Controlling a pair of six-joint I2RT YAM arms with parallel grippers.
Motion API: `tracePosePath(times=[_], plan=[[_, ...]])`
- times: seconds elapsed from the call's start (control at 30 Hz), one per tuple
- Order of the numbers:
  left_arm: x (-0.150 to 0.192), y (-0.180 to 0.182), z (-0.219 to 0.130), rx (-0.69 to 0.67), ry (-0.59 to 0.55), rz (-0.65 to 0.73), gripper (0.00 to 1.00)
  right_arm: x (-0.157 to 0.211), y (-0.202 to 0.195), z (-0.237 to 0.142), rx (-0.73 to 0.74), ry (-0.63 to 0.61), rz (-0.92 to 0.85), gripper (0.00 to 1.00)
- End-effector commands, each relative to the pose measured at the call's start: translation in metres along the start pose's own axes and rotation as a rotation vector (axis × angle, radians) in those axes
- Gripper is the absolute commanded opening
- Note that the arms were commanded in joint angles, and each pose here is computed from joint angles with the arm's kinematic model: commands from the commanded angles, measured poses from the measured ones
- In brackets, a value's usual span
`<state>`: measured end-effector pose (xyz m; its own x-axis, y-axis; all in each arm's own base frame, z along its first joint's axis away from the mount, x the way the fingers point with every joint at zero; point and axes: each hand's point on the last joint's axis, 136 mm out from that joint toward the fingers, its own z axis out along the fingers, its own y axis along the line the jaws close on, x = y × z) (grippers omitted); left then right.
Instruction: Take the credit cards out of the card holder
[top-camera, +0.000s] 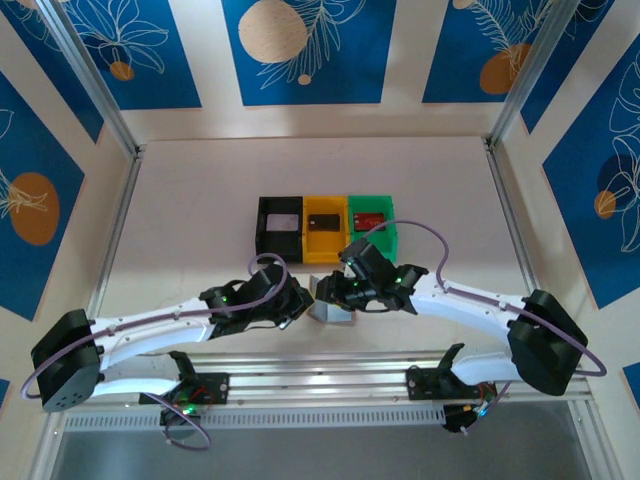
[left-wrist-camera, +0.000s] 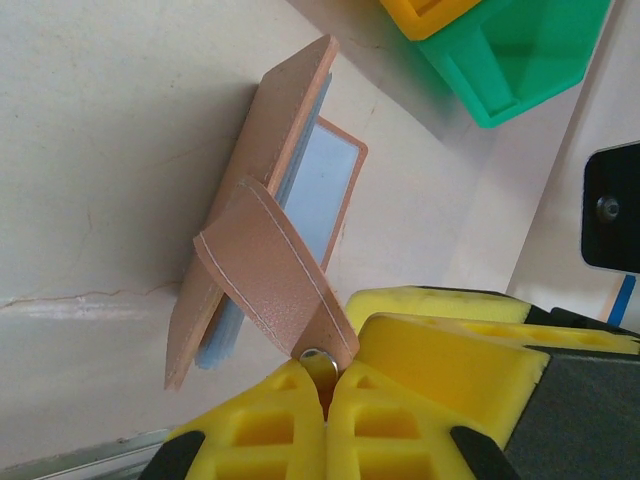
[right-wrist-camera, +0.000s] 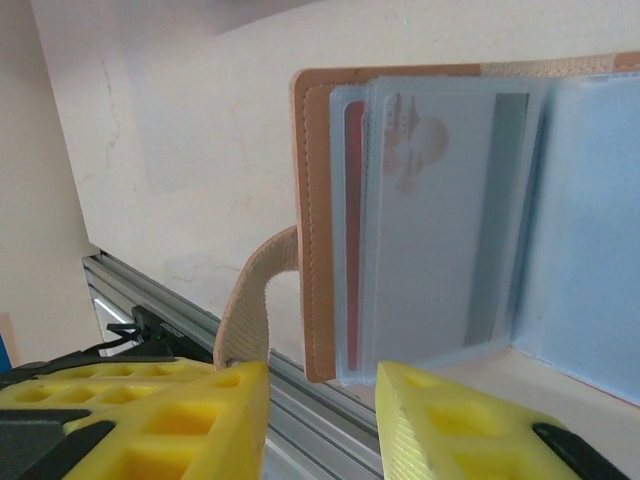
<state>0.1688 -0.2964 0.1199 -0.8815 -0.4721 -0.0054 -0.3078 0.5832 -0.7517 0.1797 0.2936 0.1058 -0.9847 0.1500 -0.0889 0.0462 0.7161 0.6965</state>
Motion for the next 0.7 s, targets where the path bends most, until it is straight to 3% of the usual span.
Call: tracePosePath(times=[0.0, 0.17, 0.67], plan=[[0.010, -0.032, -0.006, 0.083, 0.024, 0.026, 0.00, -0.004, 0.008, -0.002, 0.017, -0.020, 0.027, 0.35], [0.012, -0.031, -0.006, 0.077, 0.026, 0.033, 0.00, -0.007, -0.015, -0.007, 0.083, -0.081, 0.100, 0.35], [0.020, -0.035, 0.001, 0.094, 0.043, 0.040, 0.00, -0.012, 0.008, -0.008, -0.044, -0.096, 0.213, 0.29]])
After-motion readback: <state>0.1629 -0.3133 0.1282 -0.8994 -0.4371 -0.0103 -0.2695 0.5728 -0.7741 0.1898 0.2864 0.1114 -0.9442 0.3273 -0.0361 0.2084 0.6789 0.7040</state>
